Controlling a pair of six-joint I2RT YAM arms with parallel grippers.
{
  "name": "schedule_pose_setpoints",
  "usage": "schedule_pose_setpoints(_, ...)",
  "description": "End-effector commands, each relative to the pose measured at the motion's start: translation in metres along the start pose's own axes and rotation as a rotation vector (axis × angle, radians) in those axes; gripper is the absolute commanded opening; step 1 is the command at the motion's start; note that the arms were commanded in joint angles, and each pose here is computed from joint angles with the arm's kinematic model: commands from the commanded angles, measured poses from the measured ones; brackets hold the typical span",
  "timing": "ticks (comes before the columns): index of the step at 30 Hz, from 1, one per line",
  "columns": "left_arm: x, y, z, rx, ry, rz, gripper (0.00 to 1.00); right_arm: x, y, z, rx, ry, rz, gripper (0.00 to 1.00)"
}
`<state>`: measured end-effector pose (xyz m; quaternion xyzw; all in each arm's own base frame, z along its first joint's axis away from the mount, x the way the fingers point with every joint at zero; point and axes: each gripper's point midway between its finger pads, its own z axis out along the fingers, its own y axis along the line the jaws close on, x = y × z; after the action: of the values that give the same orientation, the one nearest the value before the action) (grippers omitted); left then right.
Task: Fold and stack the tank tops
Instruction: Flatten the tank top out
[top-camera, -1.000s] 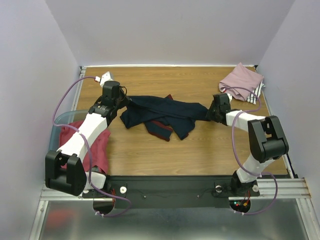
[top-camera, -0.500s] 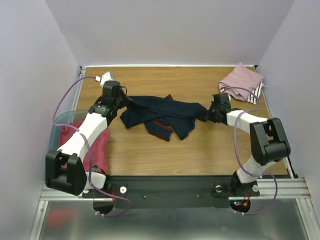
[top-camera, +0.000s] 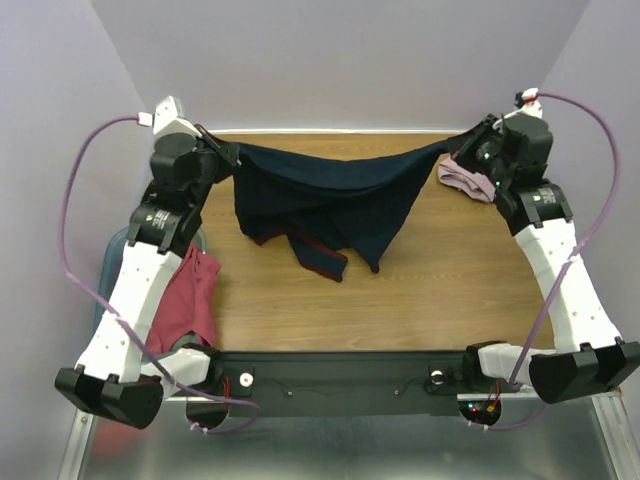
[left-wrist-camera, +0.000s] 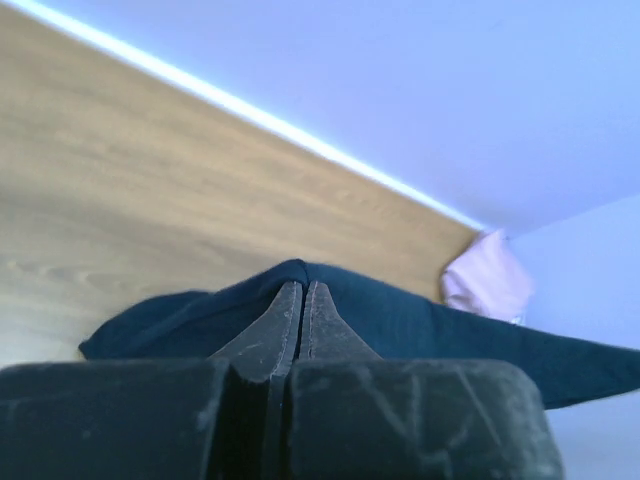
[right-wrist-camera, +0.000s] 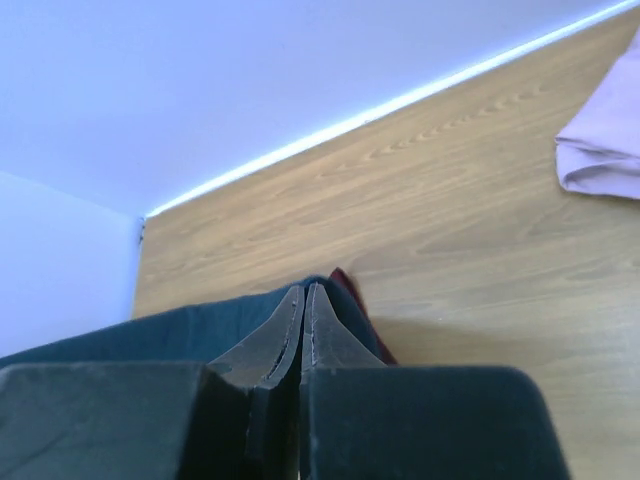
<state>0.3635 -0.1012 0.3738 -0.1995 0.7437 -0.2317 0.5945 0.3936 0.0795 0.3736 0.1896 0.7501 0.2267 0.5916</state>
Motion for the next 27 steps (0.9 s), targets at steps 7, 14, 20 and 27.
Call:
schedule_pose_setpoints(7,-0.161,-0.11,-0.147,0.391,-0.387,-0.051,0.0,-0.154,0.081,-0.125,-0.13,-0.359,0.044,0.0)
schedule_pose_setpoints(14,-0.208,-0.139,-0.231,0.57,-0.545,-0.089,0.0,-0.21,0.103,-0.214,-0.203,-0.569,0.058,0.0)
schedule_pose_setpoints(20,-0.216,-0.142,-0.235,0.583,-0.579,-0.113,0.0,-0.229,0.106,-0.238,-0.199,-0.648,0.056,0.0)
schedule_pose_setpoints(27,-0.206,-0.144,-0.143,0.489,-0.517,-0.133,0.0,-0.211,0.108,-0.137,-0.156,-0.498,0.021,0.0)
